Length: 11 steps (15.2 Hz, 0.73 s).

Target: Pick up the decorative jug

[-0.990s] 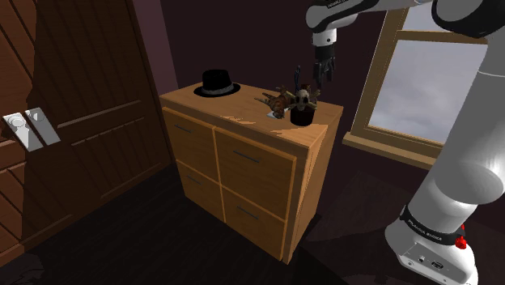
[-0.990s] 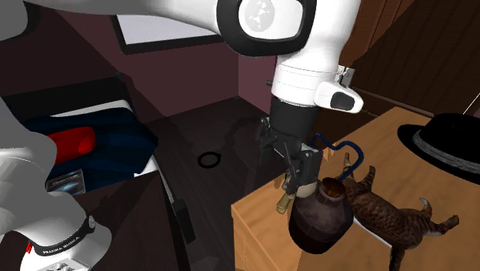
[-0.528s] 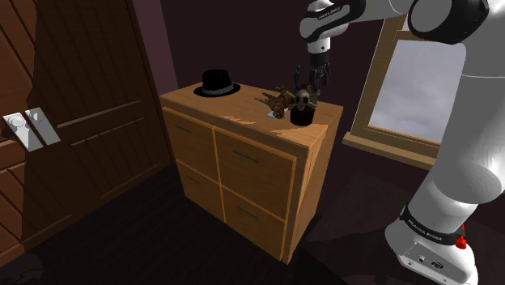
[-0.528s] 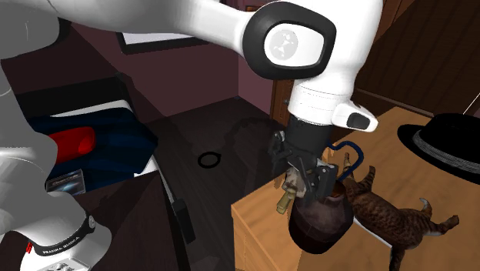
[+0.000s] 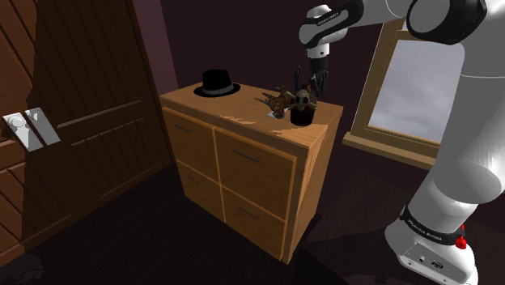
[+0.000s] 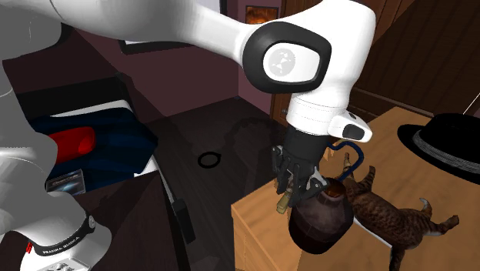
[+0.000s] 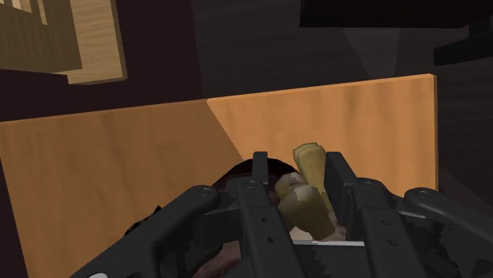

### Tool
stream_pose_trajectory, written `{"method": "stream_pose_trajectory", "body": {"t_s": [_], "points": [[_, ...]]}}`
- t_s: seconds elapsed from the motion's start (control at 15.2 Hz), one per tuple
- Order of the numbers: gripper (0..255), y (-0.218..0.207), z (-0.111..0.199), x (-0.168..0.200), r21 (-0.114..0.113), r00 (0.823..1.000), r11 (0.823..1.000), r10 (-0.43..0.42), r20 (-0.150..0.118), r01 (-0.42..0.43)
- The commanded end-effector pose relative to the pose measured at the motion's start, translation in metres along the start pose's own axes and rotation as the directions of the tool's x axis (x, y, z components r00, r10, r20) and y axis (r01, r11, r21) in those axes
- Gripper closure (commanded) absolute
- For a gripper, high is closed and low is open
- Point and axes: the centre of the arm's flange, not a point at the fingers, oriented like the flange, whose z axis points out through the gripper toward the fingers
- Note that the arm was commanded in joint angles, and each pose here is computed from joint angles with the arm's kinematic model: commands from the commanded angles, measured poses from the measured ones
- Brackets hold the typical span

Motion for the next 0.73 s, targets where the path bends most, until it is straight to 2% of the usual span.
{"method": "stream_pose_trajectory", "body": {"t_s": [0.0,0.33,0.66], "points": [[255,0.0,0.0,0.0,0.0,1.0,1.0,0.0,0.0,0.0],[255,0.0,0.0,0.0,0.0,1.0,1.0,0.0,0.0,0.0],[255,0.002,-0.026,-0.005,0.0,1.0,1.0,0.0,0.0,0.0]]}}
